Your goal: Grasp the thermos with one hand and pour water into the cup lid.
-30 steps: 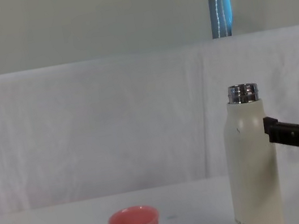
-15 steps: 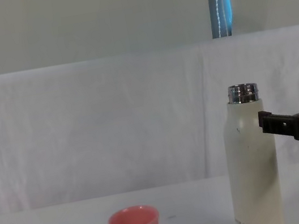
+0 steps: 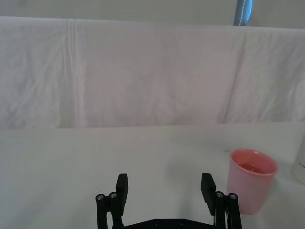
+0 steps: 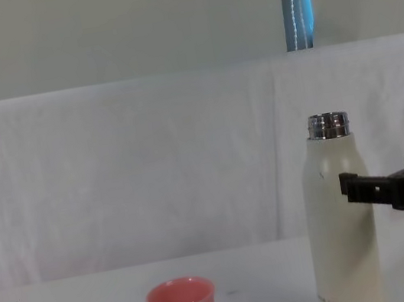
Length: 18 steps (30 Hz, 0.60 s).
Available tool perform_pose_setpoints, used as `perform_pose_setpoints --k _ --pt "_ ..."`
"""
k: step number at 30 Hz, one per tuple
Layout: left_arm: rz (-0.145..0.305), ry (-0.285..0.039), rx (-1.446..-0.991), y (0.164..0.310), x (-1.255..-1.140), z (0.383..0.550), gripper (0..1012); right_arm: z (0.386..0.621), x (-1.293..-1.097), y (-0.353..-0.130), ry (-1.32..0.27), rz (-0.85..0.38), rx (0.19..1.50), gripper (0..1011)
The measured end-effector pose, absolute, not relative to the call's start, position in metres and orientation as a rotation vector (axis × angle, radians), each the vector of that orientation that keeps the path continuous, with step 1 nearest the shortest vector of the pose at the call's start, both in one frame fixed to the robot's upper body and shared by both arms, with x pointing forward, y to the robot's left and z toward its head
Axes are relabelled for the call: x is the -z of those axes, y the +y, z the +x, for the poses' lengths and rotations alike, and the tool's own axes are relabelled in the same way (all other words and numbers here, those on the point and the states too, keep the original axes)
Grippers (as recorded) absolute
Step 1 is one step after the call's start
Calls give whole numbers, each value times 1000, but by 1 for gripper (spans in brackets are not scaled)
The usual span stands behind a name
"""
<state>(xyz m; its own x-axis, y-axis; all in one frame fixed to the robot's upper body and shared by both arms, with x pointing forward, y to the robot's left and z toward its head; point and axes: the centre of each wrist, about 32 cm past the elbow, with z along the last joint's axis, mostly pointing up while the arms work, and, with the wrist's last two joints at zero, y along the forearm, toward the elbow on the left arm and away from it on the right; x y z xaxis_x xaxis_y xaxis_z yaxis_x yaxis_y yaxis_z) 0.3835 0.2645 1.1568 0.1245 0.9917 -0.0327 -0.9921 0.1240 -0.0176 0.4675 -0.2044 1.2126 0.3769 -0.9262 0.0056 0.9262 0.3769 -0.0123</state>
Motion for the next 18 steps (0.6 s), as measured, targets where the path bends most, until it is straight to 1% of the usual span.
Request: perform_pose_setpoints --k 8,18 --pt "-38 14 -1446 265 -1157 384 1001 467 -1213 -204 11 -34 1169 1001" --pt "-38 14 -1446 265 -1157 384 1001 474 -1212 -202 2 -53 1159 1001"
